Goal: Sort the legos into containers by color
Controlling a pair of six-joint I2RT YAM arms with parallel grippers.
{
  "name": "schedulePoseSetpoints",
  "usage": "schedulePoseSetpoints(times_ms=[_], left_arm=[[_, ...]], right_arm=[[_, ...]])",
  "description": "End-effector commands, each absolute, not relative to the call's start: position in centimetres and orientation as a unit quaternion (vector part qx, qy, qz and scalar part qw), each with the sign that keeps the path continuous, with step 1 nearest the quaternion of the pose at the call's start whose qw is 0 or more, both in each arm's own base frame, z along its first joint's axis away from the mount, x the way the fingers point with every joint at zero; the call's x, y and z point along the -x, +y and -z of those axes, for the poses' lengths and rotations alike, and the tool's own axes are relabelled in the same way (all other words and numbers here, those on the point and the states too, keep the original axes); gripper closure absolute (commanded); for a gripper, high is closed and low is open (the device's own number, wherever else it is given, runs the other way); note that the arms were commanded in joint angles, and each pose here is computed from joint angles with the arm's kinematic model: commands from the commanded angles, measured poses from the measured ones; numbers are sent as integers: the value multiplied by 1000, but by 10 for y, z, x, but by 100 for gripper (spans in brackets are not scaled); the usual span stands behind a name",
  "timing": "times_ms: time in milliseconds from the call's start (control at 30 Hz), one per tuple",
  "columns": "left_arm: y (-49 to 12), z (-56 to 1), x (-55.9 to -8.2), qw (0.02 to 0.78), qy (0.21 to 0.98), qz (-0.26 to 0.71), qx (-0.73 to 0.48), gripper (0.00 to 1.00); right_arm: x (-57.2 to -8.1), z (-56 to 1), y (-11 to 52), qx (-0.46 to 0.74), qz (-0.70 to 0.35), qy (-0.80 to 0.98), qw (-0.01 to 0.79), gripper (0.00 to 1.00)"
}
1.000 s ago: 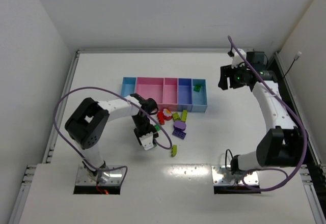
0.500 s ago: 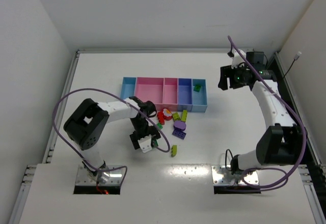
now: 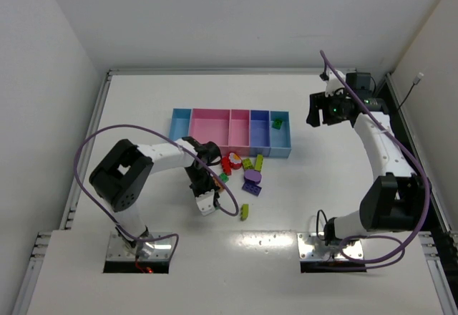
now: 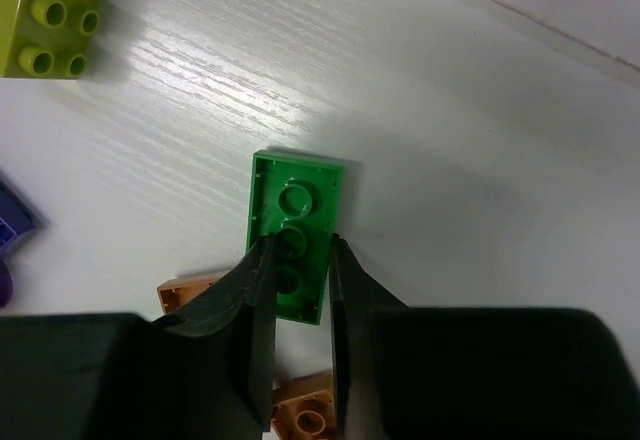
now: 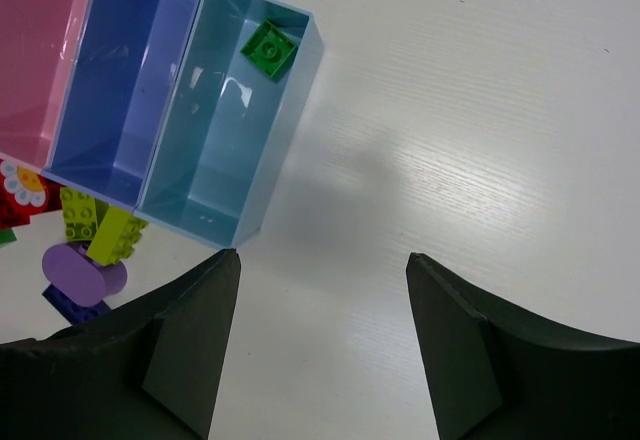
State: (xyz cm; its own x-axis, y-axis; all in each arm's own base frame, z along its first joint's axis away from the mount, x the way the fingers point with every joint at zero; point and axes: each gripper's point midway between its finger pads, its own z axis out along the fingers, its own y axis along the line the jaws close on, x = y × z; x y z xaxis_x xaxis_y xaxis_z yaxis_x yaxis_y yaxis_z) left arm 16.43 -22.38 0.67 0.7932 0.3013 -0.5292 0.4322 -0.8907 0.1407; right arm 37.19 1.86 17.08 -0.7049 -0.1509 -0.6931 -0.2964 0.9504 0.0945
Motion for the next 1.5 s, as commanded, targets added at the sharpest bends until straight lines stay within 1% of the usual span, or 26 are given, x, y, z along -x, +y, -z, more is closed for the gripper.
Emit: schedulePoseSetpoints(times_ms=[0, 100, 200, 233, 367, 467, 533, 567, 633, 700, 733, 767, 867, 900, 933, 967, 1000, 1033, 1067, 1100, 1133, 1167, 1233, 1300, 1433, 1467], left_arm=[[-243, -12, -168, 179, 59, 230, -955, 94], [-249, -22, -170, 200, 69, 223, -952, 100], [-258, -41, -174, 237, 80, 219, -943, 100], [-257, -46, -176, 246, 99, 222, -938, 100], [-270, -89, -186, 299, 110, 216, -923, 100], [-281, -126, -184, 344, 120, 223, -904, 100], [-299, -151, -188, 382, 140, 238, -882, 100], [-306, -161, -188, 384, 179, 256, -869, 100], [-333, -193, -208, 436, 198, 252, -841, 100], [-347, -207, -227, 451, 255, 264, -814, 100], [-362, -221, -239, 477, 254, 256, -802, 100], [-370, -225, -243, 475, 292, 274, -784, 100], [-400, -243, -281, 486, 342, 285, -752, 100], [-418, -249, -299, 481, 379, 305, -729, 100], [-427, -253, -308, 479, 395, 316, -717, 100], [-435, -254, -316, 469, 432, 335, -694, 100], [-447, -284, -330, 496, 428, 334, -678, 100], [-455, -285, -338, 493, 441, 346, -666, 100], [-469, -260, -350, 471, 468, 362, -654, 100], [-480, -285, -358, 480, 484, 386, -622, 100], [-481, -283, -370, 476, 502, 395, -605, 100], [-487, -266, -380, 454, 533, 421, -577, 100], [-493, -273, -385, 461, 538, 431, -558, 100], [-497, -263, -393, 469, 545, 429, -547, 100], [-492, -248, -399, 453, 581, 436, -517, 100], [-488, -234, -405, 446, 594, 432, -512, 100]], right_arm=[[-375, -175, 17, 124, -103, 912, 377, 30], [-374, -178, 17, 125, -102, 910, 381, 30], [-374, -179, 18, 126, -107, 910, 381, 30], [-374, -179, 18, 126, -107, 910, 381, 30], [-374, -179, 20, 124, -112, 909, 381, 30], [-376, -180, 21, 119, -114, 908, 385, 28], [-379, -187, 19, 103, -111, 905, 397, 24], [-379, -187, 18, 96, -109, 907, 396, 18], [-384, -190, 18, 78, -111, 904, 406, 13], [-387, -191, 7, 38, -98, 907, 407, 5], [-388, -189, 1, 22, -94, 907, 410, 2], [-388, -189, -1, 12, -92, 908, 409, 0], [-392, -194, -12, -19, -83, 905, 417, 0], [-392, -194, -16, -24, -81, 905, 417, 0], [-392, -194, -19, -27, -84, 904, 418, 0], [-392, -194, -19, -27, -84, 904, 418, 0], [-391, -194, -18, -25, -88, 904, 418, 0], [-391, -198, -21, -33, -87, 902, 422, 0], [-390, -198, -23, -34, -91, 901, 423, 0], [-390, -198, -23, -34, -91, 901, 423, 0], [-390, -198, -26, -38, -93, 900, 423, 0], [-390, -201, -26, -38, -93, 900, 423, 0], [-389, -201, -28, -40, -95, 900, 424, 0], [-389, -204, -31, -44, -93, 900, 424, 0], [-389, -204, -33, -41, -95, 899, 425, 0], [-389, -204, -31, -39, -100, 899, 425, 0]])
